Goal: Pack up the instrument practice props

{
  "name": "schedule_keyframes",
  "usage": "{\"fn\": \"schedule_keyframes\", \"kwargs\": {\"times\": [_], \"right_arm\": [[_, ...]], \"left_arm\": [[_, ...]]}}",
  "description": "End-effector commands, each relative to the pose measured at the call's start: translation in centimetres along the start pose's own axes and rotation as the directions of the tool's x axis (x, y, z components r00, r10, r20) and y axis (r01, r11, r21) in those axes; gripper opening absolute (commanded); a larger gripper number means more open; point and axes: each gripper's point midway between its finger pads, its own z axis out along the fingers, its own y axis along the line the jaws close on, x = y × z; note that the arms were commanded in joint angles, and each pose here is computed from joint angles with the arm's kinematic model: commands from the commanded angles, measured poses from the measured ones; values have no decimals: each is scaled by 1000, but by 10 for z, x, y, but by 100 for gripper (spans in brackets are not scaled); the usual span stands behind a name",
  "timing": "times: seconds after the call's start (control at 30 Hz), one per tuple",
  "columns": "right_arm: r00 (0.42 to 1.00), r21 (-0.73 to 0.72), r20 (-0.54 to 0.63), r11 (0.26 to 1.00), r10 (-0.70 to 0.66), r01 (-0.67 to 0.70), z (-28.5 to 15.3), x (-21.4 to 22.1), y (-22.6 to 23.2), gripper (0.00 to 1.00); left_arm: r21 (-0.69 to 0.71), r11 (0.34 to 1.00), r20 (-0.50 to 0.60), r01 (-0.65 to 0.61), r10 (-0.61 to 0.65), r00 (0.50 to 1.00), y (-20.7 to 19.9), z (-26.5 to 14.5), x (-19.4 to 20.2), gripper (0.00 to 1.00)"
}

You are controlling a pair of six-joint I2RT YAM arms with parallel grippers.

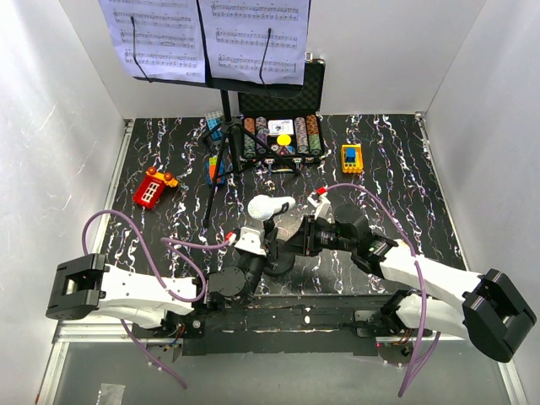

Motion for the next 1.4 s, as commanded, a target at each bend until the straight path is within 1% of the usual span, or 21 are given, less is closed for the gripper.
{"fn": "schedule_keyframes", "kwargs": {"times": [0.0, 0.07, 0.17, 0.23, 0.3, 0.37, 0.47, 0.57, 0.63, 0.7, 0.77, 0.83, 0.93, 1.03, 1.07, 1.1, 1.13, 1.17, 1.2, 1.27, 1.37], "right_arm": [[989, -35, 45, 990, -138, 139, 2, -12, 5, 11], [980, -28, 56, 981, -191, 192, 2, -17, 5, 2], [949, 29, 108, 955, -296, 295, 1, -26, 2, 1], [902, 95, 143, 913, -408, 398, -2, -30, 4, 1], [833, 172, 158, 846, -530, 505, -5, -33, 3, 1], [753, 274, 164, 762, -638, 586, -10, -40, 1, 1], [625, 405, 106, 607, -774, 683, -16, -43, -2, 1], [461, 505, 28, 411, -887, 759, -23, -49, -1, 1], [386, 560, -23, 308, -922, 769, -26, -50, -1, 1], [282, 604, -119, 156, -952, 781, -31, -50, -2, 1], [189, 620, -168, 45, -968, 783, -32, -47, 3, 1], [114, 620, -189, -28, -975, 784, -30, -43, 6, 1], [49, 606, -222, -99, -974, 789, -26, -36, 5, 1], [50, 616, -210, -93, -976, 783, -24, -36, 6, 1], [74, 623, -187, -59, -980, 780, -24, -36, 8, 1], [119, 630, -153, -4, -981, 777, -25, -36, 11, 1], [155, 619, -163, 21, -974, 785, -26, -33, 7, 1], [212, 623, -147, 76, -966, 779, -29, -34, 7, 9], [275, 625, -114, 147, -955, 767, -30, -35, 11, 21], [370, 610, -76, 250, -926, 752, -36, -35, 13, 51], [471, 608, 6, 377, -882, 699, -47, -42, 22, 79]], "left_arm": [[115, 964, -173, -241, 258, 950, 10, -22, 82, 0], [123, 963, -178, -241, 261, 949, 9, -23, 83, 0], [128, 961, -183, -244, 264, 947, 9, -23, 83, 0], [130, 959, -190, -252, 273, 943, 9, -24, 85, 0], [127, 956, -202, -266, 288, 936, 9, -24, 88, 0], [122, 953, -212, -279, 299, 930, 11, -24, 93, 0], [117, 952, -223, -281, 301, 927, 12, -24, 99, 0], [121, 951, -236, -284, 306, 922, 11, -25, 107, 0], [122, 952, -244, -282, 304, 921, 10, -25, 111, 0], [122, 954, -249, -275, 298, 922, 8, -25, 114, 0], [131, 953, -258, -275, 300, 918, 7, -26, 119, 0], [128, 952, -266, -277, 302, 915, 7, -26, 123, 0], [120, 955, -274, -273, 296, 915, 8, -26, 129, 0], [113, 956, -278, -269, 290, 916, 10, -27, 131, 0], [108, 957, -276, -268, 288, 917, 11, -27, 130, 0], [105, 957, -277, -270, 289, 917, 12, -27, 130, 0], [103, 958, -275, -266, 285, 918, 12, -27, 129, 0], [100, 960, -273, -262, 279, 921, 13, -27, 128, 0], [99, 962, -269, -256, 273, 924, 13, -27, 126, 0], [94, 964, -264, -251, 267, 927, 15, -27, 124, 0], [92, 964, -257, -248, 264, 930, 15, -27, 121, 0]]}}
